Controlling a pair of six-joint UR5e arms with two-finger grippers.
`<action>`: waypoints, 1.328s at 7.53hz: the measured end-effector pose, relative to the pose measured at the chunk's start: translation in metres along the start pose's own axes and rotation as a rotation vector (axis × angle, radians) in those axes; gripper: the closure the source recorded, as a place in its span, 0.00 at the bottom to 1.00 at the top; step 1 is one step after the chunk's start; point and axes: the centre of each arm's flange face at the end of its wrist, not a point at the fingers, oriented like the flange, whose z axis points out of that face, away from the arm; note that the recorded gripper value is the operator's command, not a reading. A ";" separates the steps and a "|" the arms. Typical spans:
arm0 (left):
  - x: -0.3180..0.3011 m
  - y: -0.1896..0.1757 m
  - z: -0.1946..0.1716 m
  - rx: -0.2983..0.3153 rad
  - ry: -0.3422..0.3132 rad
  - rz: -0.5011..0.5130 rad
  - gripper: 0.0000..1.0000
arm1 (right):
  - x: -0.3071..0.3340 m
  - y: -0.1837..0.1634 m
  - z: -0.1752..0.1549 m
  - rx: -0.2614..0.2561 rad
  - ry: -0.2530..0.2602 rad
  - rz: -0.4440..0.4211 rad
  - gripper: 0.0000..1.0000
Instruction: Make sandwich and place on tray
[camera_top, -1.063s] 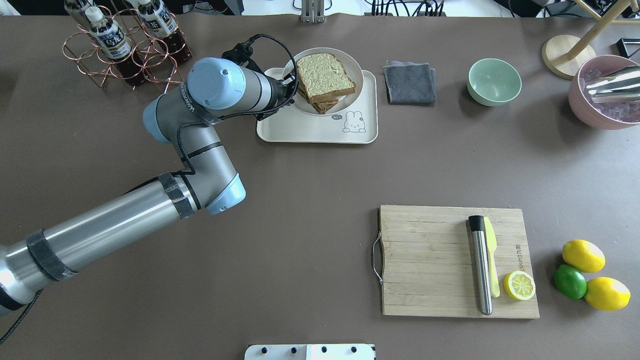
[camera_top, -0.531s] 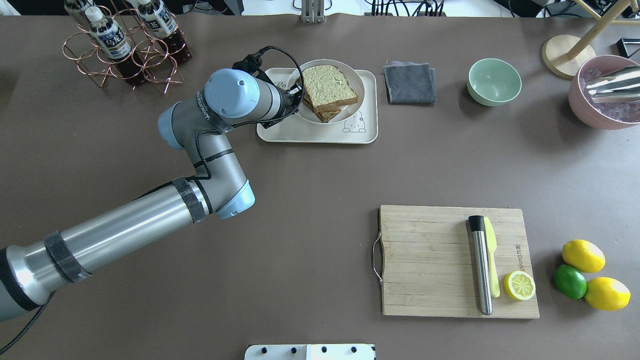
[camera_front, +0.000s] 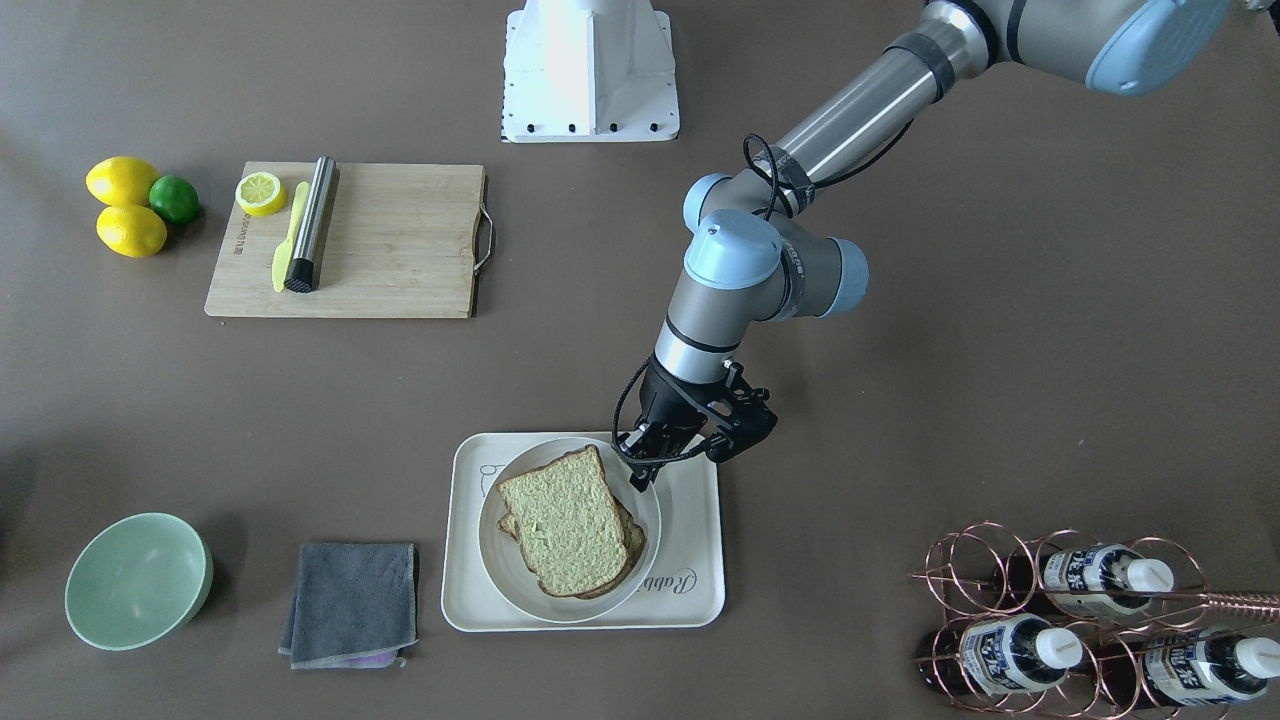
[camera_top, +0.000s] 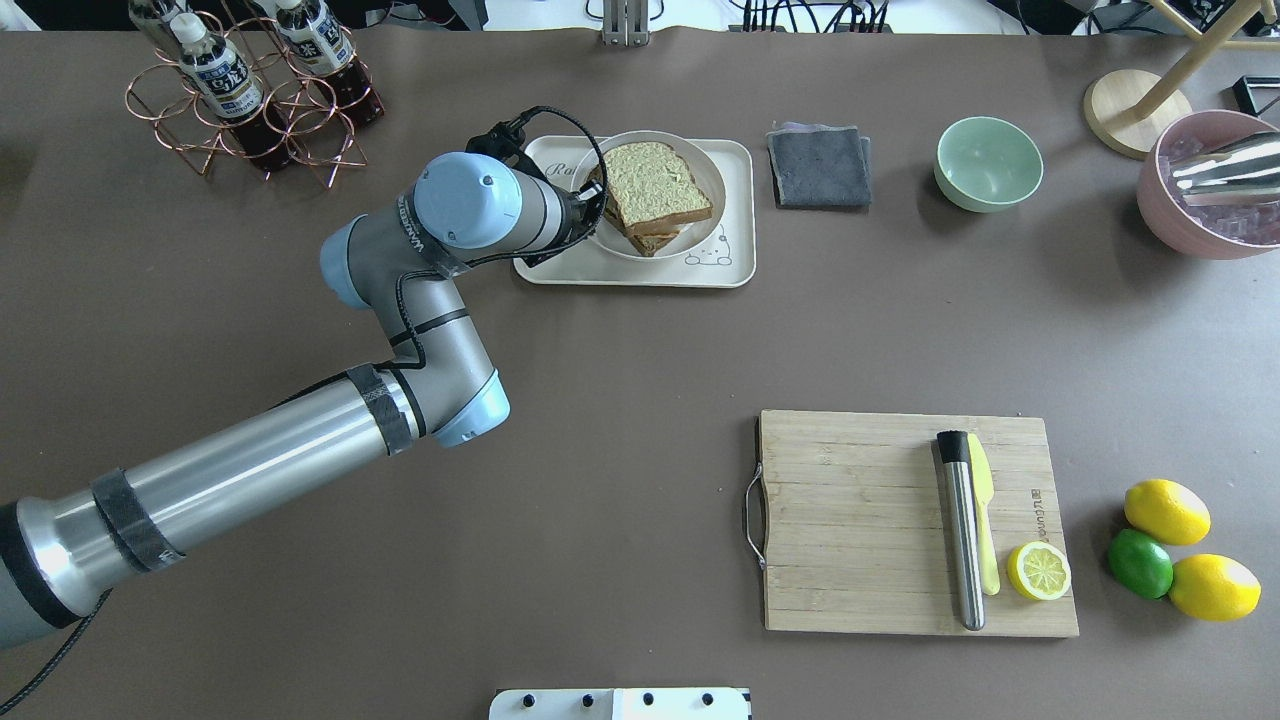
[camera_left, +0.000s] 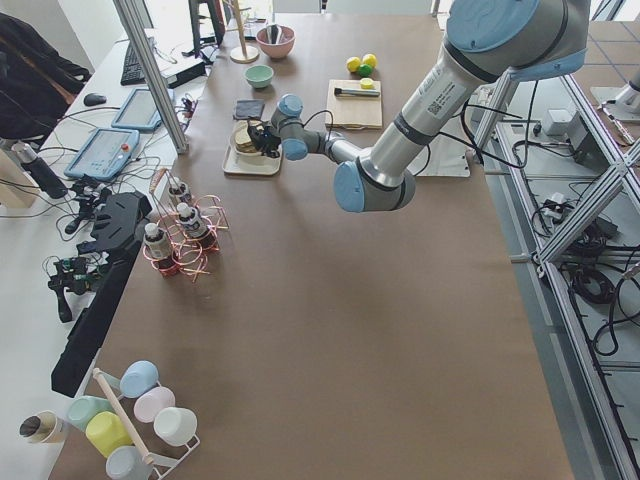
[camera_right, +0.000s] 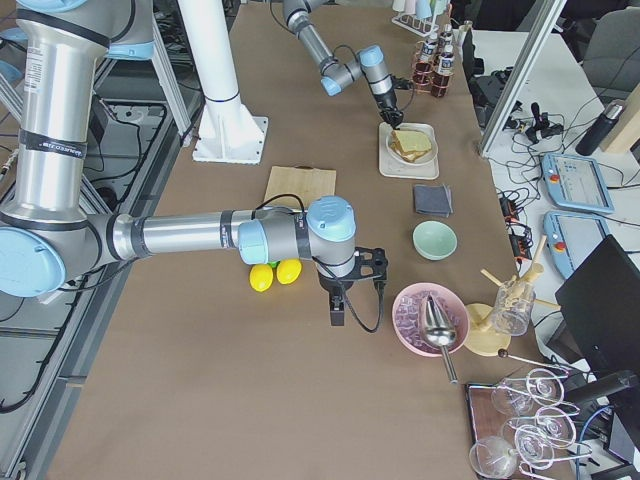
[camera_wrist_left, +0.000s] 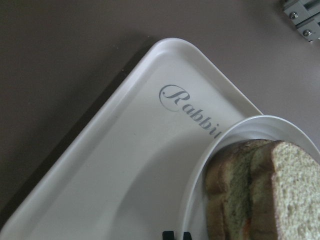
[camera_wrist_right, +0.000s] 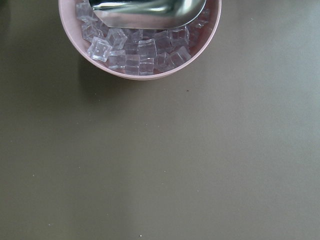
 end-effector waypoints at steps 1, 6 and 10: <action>0.000 0.000 0.000 0.001 0.000 0.017 0.86 | 0.000 0.000 0.000 0.000 0.000 0.002 0.01; -0.015 -0.008 -0.001 0.002 0.020 0.113 0.02 | 0.001 0.000 0.000 -0.002 0.000 0.006 0.01; -0.004 -0.050 -0.046 -0.026 0.077 0.100 0.02 | 0.001 0.000 0.001 -0.003 0.001 0.008 0.01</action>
